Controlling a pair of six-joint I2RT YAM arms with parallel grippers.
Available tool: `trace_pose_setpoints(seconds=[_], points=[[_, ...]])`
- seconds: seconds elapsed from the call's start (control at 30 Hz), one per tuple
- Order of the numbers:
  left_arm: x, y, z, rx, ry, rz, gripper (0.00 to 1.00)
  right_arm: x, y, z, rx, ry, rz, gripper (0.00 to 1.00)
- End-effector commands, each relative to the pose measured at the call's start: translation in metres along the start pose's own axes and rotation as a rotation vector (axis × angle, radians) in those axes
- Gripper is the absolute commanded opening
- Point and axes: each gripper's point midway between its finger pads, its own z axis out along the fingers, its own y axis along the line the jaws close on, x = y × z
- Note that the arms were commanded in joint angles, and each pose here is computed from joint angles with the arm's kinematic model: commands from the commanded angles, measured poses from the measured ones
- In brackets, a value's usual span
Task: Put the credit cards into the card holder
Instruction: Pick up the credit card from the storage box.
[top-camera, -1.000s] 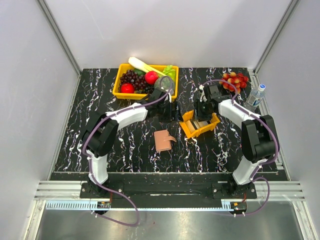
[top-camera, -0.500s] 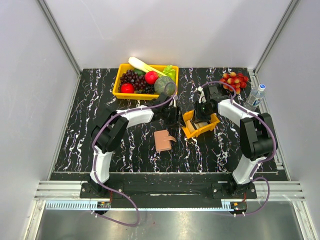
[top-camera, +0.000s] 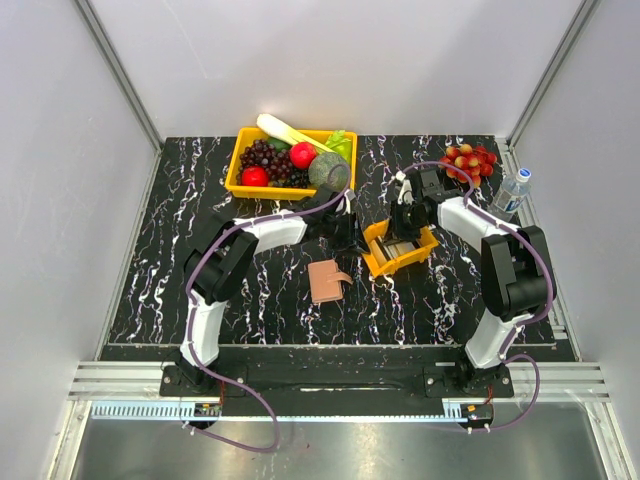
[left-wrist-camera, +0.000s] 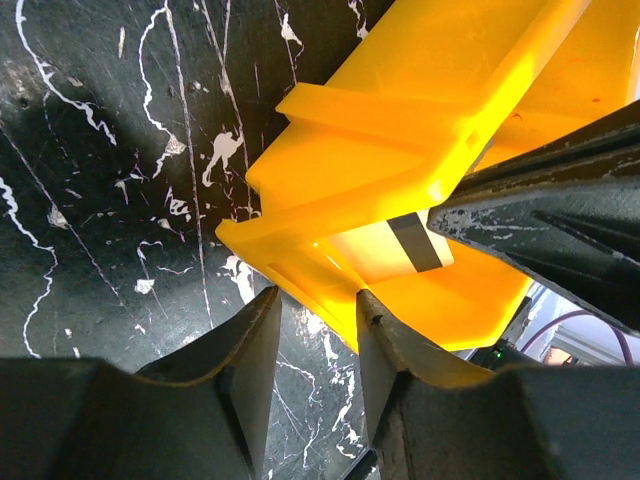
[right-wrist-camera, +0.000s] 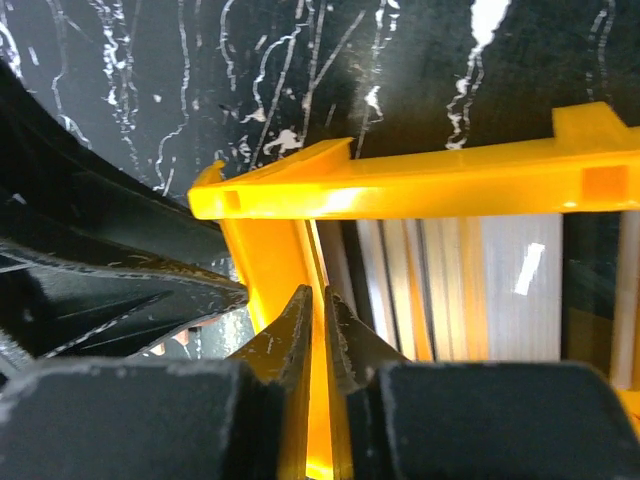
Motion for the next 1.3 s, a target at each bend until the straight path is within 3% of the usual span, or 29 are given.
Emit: trace_pose_setpoints(seconds=[0.0,0.33,1.27], points=[[-0.017,-0.023,0.003,0.068,-0.045,0.044,0.38,-0.006,0.031,-0.013,-0.130,-0.005,-0.031,0.12],[-0.019,-0.026,0.002,0.078,-0.046,0.046,0.35,-0.001,0.030,-0.009,-0.134,0.015,-0.026,0.19],[-0.021,-0.015,-0.005,0.058,-0.061,0.030,0.21,0.010,0.040,-0.002,-0.213,0.078,-0.001,0.22]])
